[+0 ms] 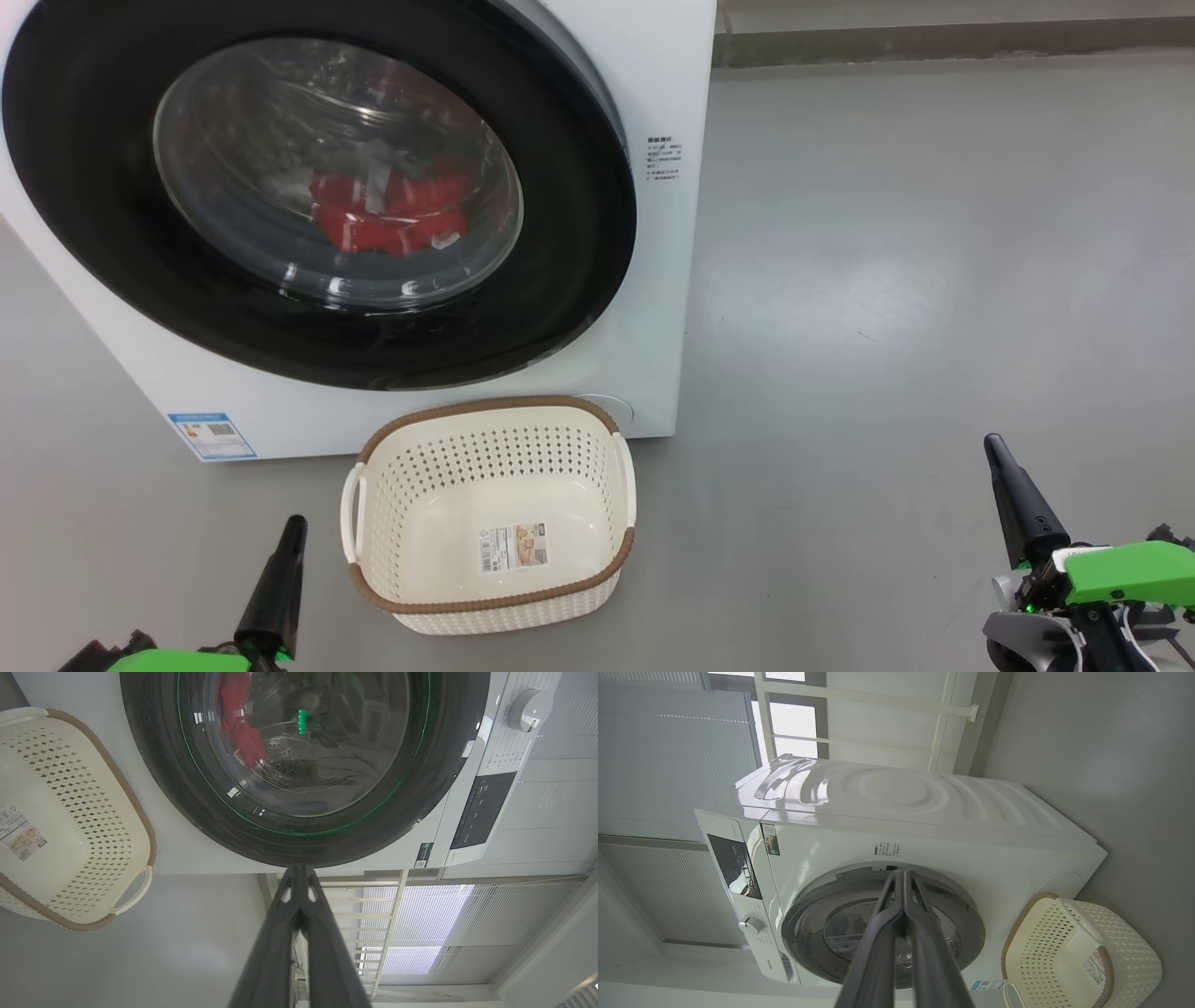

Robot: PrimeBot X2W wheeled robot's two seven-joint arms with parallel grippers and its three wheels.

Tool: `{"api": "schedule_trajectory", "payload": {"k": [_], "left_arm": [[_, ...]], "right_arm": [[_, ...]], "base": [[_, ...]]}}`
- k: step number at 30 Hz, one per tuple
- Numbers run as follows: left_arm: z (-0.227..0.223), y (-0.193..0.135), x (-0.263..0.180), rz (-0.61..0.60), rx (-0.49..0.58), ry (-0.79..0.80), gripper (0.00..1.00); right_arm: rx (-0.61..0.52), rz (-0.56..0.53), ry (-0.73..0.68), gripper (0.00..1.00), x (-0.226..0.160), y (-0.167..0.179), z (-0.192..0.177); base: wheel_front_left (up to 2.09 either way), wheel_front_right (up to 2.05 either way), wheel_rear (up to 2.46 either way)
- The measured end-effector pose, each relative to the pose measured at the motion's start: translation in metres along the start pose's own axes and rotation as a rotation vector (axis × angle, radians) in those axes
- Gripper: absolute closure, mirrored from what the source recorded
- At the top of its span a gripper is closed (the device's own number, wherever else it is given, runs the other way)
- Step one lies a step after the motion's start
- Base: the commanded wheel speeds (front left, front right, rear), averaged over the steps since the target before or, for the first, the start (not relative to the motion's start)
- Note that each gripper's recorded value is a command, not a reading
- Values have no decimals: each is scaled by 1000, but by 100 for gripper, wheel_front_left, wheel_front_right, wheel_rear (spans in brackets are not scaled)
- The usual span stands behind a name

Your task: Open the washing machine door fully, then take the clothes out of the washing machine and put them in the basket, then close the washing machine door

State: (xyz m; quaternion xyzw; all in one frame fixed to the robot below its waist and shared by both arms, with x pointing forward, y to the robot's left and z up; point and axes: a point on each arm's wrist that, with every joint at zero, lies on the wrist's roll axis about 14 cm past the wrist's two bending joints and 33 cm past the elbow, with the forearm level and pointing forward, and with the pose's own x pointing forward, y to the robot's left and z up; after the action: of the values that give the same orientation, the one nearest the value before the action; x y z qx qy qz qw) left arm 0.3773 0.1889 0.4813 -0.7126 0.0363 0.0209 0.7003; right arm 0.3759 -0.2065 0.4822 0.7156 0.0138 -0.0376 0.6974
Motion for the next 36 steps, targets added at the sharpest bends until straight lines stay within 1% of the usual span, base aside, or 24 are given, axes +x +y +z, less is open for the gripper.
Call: {"api": "schedule_trajectory", "payload": {"k": [19, 20, 21, 26, 36], "left_arm": [[0, 0, 0, 0, 0, 0, 100], [0, 2, -1, 5, -1, 0, 0], [0, 2, -1, 5, -1, 0, 0], [-4, 31, -13, 93, -15, 3, 0], [-3, 28, -13, 81, 0, -14, 0]], "right_arm": [[0, 0, 0, 100, 0, 0, 0], [2, -5, -1, 0, -1, -2, 0], [2, -5, -1, 0, -1, -2, 0], [24, -97, -3, 0, -15, -33, -4], [4, -93, -7, 0, -13, -32, -7]], "base": [[0, 0, 0], [0, 0, 0], [0, 0, 0], [0, 0, 0], [0, 0, 0]]}}
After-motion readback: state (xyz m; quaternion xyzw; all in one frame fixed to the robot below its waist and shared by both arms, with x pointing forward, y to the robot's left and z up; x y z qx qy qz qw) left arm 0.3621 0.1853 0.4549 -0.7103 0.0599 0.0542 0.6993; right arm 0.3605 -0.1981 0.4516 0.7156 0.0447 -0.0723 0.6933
